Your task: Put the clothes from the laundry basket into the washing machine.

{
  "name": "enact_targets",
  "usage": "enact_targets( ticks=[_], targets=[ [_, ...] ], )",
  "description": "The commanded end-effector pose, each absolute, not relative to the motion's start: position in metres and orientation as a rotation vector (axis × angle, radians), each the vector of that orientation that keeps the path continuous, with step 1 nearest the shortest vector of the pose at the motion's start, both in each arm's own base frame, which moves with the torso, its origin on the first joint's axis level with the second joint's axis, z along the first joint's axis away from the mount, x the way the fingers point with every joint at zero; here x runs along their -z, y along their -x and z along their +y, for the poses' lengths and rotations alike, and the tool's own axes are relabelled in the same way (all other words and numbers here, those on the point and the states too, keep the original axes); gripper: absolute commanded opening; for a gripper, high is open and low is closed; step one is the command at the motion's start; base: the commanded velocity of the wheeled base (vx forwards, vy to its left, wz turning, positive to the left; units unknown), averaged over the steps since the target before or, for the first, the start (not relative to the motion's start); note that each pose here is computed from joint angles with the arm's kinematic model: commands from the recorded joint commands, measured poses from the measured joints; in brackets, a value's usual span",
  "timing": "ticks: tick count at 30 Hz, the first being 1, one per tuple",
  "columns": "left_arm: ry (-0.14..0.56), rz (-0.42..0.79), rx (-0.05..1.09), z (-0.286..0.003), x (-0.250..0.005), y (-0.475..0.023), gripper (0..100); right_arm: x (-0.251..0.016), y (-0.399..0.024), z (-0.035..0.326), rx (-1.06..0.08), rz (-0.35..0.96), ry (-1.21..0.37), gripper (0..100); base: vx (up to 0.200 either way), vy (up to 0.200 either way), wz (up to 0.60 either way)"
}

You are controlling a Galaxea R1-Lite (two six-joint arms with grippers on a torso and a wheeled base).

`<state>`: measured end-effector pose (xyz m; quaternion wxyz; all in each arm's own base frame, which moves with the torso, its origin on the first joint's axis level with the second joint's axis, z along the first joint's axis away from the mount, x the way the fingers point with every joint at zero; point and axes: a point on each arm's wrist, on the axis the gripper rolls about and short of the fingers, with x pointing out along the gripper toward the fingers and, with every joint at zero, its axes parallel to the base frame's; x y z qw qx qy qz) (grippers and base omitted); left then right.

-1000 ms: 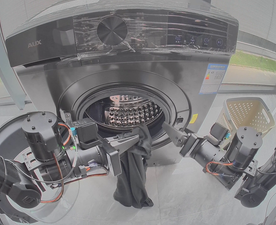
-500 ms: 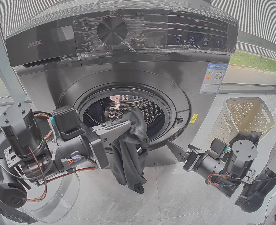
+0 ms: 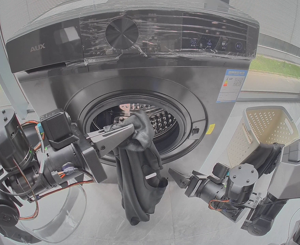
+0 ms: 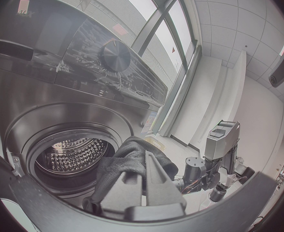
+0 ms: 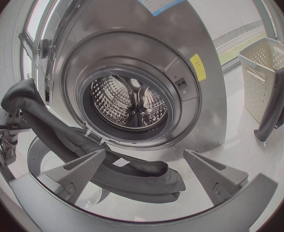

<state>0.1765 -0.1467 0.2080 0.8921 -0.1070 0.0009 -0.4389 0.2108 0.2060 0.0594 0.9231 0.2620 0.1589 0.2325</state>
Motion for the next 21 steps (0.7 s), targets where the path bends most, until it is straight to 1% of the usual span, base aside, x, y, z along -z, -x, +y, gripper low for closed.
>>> enact_targets(
  ticks=[1,4,5,6,7,10,11,12,13,16,21],
  targets=[
    [0.226,-0.016,0.913,-0.144,-0.212,-0.173,0,-0.034,-0.198,0.198,-0.507,0.462,-0.463,100,0.0,0.0,0.0],
    [0.227,-0.019,0.915,-0.143,-0.213,-0.172,0,-0.026,-0.188,0.189,-0.635,0.563,-0.397,100,0.0,0.0,0.0],
    [0.227,-0.019,0.915,-0.143,-0.213,-0.172,0,-0.026,-0.188,0.189,-0.635,0.563,-0.397,100,0.0,0.0,0.0],
    [0.226,-0.016,0.916,-0.143,-0.212,-0.171,0,-0.024,-0.186,0.186,-0.711,0.584,-0.348,100,0.0,0.0,0.0],
    [0.227,-0.019,0.917,-0.142,-0.212,-0.17,0,-0.023,-0.19,0.184,-0.723,0.577,-0.324,100,0.0,0.0,0.0],
    [0.227,-0.021,0.92,-0.141,-0.212,-0.169,0,-0.018,-0.199,0.178,-0.711,0.573,-0.293,100,0.0,0.0,0.0],
    [0.227,-0.019,0.918,-0.14,-0.212,-0.168,0,-0.009,-0.207,0.174,-0.716,0.581,-0.251,100,0.0,0.0,0.0],
    [0.227,-0.019,0.918,-0.14,-0.212,-0.168,0,-0.009,-0.207,0.174,-0.716,0.581,-0.251,100,0.0,0.0,0.0],
    [0.227,-0.021,0.918,-0.14,-0.212,-0.168,0,-0.001,-0.21,0.171,-0.74,0.6,-0.21,100,0.0,0.0,0.0],
    [0.227,-0.022,0.92,-0.14,-0.212,-0.168,0,0.004,-0.212,0.17,-0.748,0.609,-0.196,100,0.0,0.0,0.0],
    [0.228,-0.023,0.923,-0.141,-0.213,-0.168,0,0.009,-0.223,0.176,-0.754,0.579,-0.178,100,0.0,0.0,0.0]
  ],
)
